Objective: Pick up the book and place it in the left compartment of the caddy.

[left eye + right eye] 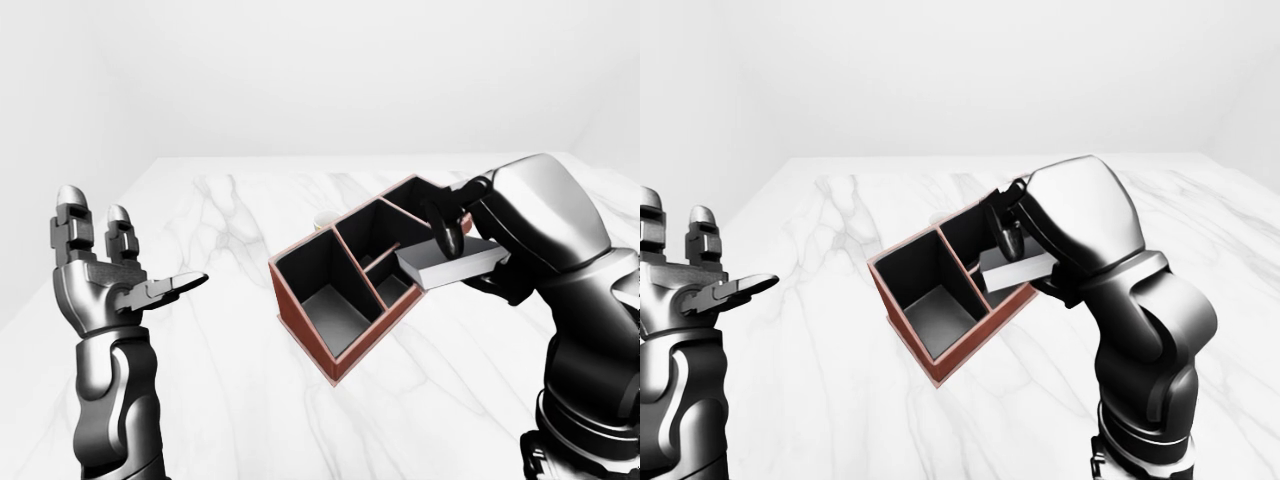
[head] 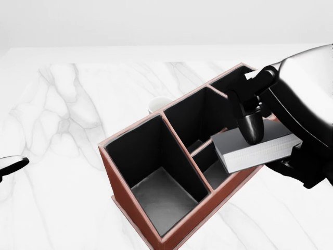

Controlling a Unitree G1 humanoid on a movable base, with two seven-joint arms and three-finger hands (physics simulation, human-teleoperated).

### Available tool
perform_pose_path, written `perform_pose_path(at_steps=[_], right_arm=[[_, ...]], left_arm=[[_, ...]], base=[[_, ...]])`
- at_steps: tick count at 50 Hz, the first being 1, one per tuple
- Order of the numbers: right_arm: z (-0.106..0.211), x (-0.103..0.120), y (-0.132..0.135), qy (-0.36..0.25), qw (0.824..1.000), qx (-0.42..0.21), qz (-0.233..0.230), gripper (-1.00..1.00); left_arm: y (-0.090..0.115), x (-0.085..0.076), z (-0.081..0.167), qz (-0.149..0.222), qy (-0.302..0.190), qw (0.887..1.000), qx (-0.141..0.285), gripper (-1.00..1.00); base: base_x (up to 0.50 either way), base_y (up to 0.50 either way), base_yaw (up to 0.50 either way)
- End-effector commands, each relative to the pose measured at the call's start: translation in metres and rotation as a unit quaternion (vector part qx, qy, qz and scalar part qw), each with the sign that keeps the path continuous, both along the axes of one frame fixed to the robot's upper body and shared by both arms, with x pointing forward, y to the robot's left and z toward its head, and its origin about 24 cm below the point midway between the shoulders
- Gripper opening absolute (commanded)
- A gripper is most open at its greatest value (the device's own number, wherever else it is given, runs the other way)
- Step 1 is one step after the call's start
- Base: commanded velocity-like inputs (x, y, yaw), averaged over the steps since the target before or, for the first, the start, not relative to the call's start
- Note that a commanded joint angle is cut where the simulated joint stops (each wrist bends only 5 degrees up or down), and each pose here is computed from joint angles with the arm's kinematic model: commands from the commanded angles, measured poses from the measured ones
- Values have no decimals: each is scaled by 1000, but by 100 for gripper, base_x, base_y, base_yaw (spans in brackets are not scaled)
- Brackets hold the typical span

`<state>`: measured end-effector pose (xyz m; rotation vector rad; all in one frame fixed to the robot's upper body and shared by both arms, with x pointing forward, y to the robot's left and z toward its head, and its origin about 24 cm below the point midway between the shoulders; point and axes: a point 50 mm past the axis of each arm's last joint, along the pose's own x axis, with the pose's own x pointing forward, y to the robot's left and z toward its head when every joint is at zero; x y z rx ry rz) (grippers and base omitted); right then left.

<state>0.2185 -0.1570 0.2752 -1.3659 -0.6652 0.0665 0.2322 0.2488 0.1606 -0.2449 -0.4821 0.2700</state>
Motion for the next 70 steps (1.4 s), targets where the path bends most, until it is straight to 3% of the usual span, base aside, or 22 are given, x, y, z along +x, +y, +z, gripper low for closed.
perform_pose_path(at_steps=[1, 15, 19, 27, 33, 42, 53, 60, 70], right_arm=[[6, 14, 4, 4, 999, 34, 13, -100], [5, 32, 31, 25, 997, 43, 52, -100], [6, 34, 37, 43, 991, 68, 107, -100], [-2, 40, 51, 115, 950, 139, 256, -100], [-12, 54, 46, 170, 919, 190, 299, -100], [-32, 74, 39, 241, 882, 250, 318, -100], [-46, 90, 29, 281, 858, 293, 315, -100], [-52, 95, 27, 296, 849, 307, 313, -100], [-48, 90, 32, 287, 853, 294, 321, -100]], left_arm=[[-8, 4, -11, -4, 28, 1000, 6, 100], [-7, 4, -10, -2, 25, 1000, 5, 100], [-7, 4, -11, -2, 27, 1000, 4, 100], [-7, 5, -11, -2, 28, 1000, 5, 100], [-5, 5, -10, 0, 26, 1000, 3, 100], [-6, 6, -12, -2, 31, 1000, 3, 100], [-4, 4, -9, 1, 23, 1000, 2, 100], [-4, 5, -9, 0, 24, 1000, 2, 100], [-4, 5, -9, 0, 24, 1000, 2, 100]], base=[[0, 0, 0], [0, 0, 0], [0, 0, 0], [0, 0, 0], [0, 0, 0], [0, 0, 0], [0, 0, 0], [0, 0, 0], [0, 0, 0]])
